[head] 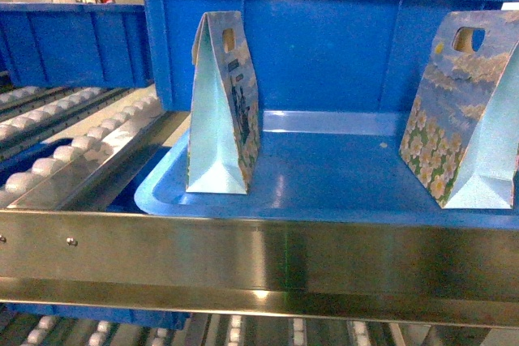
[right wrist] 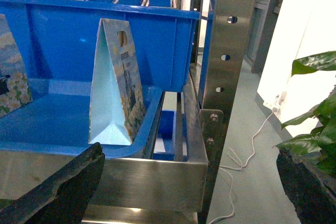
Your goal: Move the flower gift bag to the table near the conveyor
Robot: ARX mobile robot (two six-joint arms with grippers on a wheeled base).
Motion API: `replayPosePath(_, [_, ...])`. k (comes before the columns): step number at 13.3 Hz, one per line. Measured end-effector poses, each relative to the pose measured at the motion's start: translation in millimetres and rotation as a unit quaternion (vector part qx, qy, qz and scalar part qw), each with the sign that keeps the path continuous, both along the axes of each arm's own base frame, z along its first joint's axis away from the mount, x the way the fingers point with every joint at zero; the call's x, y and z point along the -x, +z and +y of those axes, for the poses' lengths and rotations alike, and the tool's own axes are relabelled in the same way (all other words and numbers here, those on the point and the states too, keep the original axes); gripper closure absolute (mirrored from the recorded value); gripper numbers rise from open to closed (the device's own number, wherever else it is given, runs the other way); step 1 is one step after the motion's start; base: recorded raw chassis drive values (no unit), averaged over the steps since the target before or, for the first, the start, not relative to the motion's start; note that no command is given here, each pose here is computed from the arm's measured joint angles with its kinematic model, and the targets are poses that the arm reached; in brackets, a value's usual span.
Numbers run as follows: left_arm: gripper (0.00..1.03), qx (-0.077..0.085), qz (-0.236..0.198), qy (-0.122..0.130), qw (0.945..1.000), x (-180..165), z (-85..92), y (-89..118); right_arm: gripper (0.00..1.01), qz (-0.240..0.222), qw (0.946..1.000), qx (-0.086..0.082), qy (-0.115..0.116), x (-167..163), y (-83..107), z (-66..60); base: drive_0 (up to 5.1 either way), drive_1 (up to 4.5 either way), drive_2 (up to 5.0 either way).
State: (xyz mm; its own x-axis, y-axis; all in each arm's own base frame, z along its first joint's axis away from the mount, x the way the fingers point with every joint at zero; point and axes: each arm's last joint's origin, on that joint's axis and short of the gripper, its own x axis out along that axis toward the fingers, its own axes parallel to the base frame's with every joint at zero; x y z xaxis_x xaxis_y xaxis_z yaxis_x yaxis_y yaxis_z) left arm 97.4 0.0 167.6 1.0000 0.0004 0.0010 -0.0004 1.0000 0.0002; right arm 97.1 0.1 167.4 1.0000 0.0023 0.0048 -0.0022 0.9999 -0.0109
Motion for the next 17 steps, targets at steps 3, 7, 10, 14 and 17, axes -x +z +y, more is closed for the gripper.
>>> replayPosePath(3, [0.05,0.0,0.0,0.0,1.0,0.0,0.0,0.0,0.03,0.0,1.0,0.0,0.0,0.0,0.0,0.0,0.0,0.0,0.0])
replayPosePath(7, [0.05,0.0,0.0,0.0,1.0,0.0,0.0,0.0,0.03,0.0,1.0,0.0,0.0,0.0,0.0,0.0,0.0,0.0,0.0])
replayPosePath(10, [0.05,0.0,0.0,0.0,1.0,0.0,0.0,0.0,0.03,0.0,1.0,0.0,0.0,0.0,0.0,0.0,0.0,0.0,0.0])
replayPosePath(14, [0.05,0.0,0.0,0.0,1.0,0.0,0.0,0.0,0.03,0.001,1.0,0.0,0.0,0.0,-0.1,0.0,0.0,0.0,0.0])
replayPosePath(17, [0.05,0.0,-0.019,-0.001,0.9998,-0.7,0.2,3.7,0.03,-0.02,0.9998,0.006,0.003,-3.5,4.8,0.6,0.0,0.0,0.0])
